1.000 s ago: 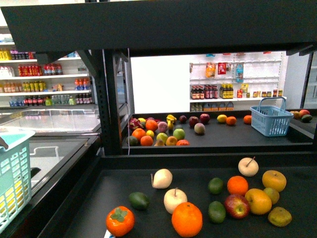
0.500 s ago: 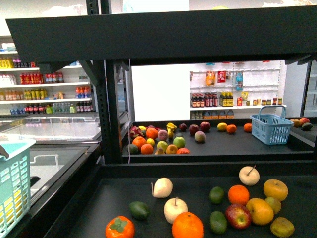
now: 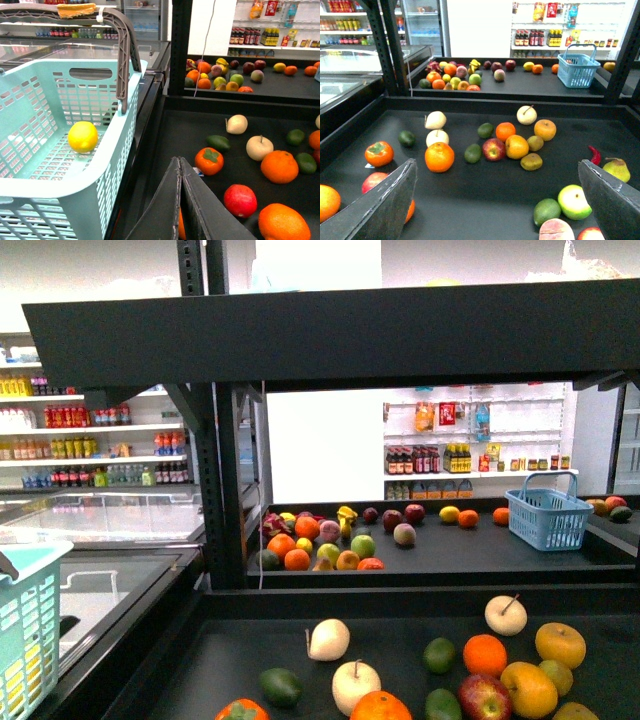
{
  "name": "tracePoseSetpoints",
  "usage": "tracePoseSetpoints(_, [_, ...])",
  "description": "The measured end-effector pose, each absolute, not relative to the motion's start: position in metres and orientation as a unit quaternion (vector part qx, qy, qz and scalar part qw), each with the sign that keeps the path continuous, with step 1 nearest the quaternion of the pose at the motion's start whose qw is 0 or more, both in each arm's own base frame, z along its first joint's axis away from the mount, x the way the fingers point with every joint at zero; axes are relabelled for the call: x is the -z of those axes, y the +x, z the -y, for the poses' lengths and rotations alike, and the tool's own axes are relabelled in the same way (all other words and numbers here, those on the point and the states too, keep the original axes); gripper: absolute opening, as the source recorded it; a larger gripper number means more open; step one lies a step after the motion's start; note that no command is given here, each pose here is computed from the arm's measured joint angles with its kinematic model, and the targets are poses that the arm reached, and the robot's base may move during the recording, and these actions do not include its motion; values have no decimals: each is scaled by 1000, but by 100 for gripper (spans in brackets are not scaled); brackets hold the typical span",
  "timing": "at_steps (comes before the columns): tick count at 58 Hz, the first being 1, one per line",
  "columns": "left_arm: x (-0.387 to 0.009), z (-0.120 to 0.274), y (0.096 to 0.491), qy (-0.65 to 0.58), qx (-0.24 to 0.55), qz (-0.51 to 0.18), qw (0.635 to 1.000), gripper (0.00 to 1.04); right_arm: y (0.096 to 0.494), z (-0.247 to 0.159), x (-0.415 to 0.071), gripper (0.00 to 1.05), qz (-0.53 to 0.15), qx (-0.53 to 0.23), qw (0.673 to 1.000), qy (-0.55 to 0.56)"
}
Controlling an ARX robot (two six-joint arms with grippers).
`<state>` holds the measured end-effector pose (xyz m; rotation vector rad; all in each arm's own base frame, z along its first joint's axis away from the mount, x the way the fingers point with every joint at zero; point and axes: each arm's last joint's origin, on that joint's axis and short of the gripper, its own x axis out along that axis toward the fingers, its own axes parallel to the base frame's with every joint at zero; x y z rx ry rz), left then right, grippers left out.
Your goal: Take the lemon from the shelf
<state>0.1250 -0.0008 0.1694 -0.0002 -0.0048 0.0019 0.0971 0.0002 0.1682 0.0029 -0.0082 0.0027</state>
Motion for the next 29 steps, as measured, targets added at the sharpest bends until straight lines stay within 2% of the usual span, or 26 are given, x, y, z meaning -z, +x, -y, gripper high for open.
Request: tracePoseSetpoints(29, [-170,0,111,0,2,7,1000,3,97,0,-168,97,4,-1,1000,1])
